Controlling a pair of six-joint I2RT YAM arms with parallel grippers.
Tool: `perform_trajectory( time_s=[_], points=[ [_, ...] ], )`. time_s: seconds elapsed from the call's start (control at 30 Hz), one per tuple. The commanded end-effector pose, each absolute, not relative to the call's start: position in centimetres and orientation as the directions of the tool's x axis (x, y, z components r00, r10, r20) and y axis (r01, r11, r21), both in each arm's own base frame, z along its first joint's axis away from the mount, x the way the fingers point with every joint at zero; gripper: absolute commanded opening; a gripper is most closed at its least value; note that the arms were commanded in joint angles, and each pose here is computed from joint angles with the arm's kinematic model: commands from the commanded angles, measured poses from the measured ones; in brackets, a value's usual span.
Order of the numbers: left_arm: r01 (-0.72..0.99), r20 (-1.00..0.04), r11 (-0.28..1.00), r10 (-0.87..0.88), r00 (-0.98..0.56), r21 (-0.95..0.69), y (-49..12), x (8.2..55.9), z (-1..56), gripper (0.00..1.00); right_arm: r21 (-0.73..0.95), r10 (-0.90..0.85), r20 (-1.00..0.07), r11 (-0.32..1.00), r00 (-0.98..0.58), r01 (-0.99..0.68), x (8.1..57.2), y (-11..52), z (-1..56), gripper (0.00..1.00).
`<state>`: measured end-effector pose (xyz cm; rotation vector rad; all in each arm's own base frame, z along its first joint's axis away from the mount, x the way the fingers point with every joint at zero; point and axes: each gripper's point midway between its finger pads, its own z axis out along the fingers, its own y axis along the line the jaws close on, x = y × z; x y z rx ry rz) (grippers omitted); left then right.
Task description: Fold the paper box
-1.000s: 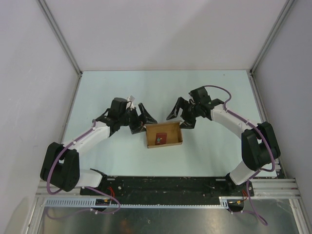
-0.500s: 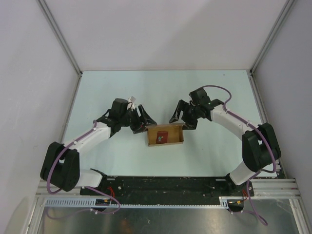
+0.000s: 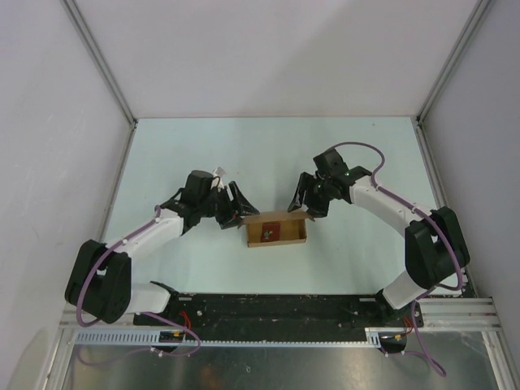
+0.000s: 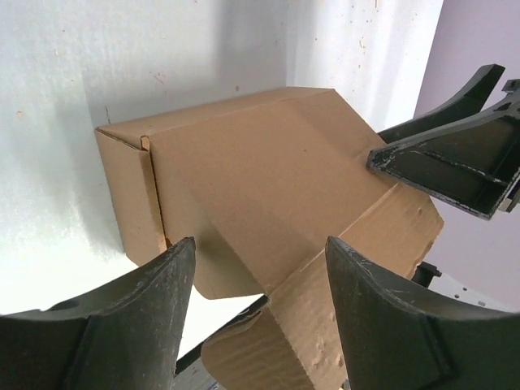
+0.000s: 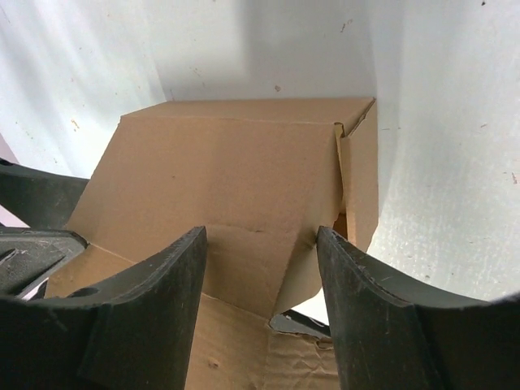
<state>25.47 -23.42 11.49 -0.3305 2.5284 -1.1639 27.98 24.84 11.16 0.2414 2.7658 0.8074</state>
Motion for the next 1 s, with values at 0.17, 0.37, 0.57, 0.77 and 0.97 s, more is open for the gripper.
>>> perform_trajectory(
  time_s=[0.17, 0.37, 0.57, 0.77, 0.97],
  points=[
    [-0.009, -0.266, 0.632, -0.34, -0.902, -0.775, -23.4, 25.5, 12.5, 0.7, 0.509, 0.212, -0.276, 0.859, -0.937, 0.045, 28.2, 23.9, 12.7, 0.52],
    [-0.006, -0.266, 0.641, -0.327, -0.907, -0.768, -23.2, 25.1, 11.9, 0.69, 0.474, 0.195, -0.281, 0.88, -0.94, 0.041, 28.0, 23.4, 12.0, 0.49],
    [-0.003, -0.267, 0.649, -0.318, -0.91, -0.761, -23.0, 24.7, 11.4, 0.69, 0.442, 0.181, -0.289, 0.896, -0.94, 0.036, 27.7, 23.0, 11.4, 0.44],
    [-0.007, -0.263, 0.657, -0.312, -0.913, -0.754, -22.8, 24.4, 10.8, 0.69, 0.402, 0.164, -0.3, 0.915, -0.94, 0.031, 27.4, 22.4, 10.8, 0.41],
    [-0.005, -0.265, 0.666, -0.304, -0.915, -0.746, -22.6, 24.1, 10.2, 0.69, 0.368, 0.142, -0.298, 0.93, -0.944, 0.024, 26.8, 22.0, 9.8, 0.43]
  ],
)
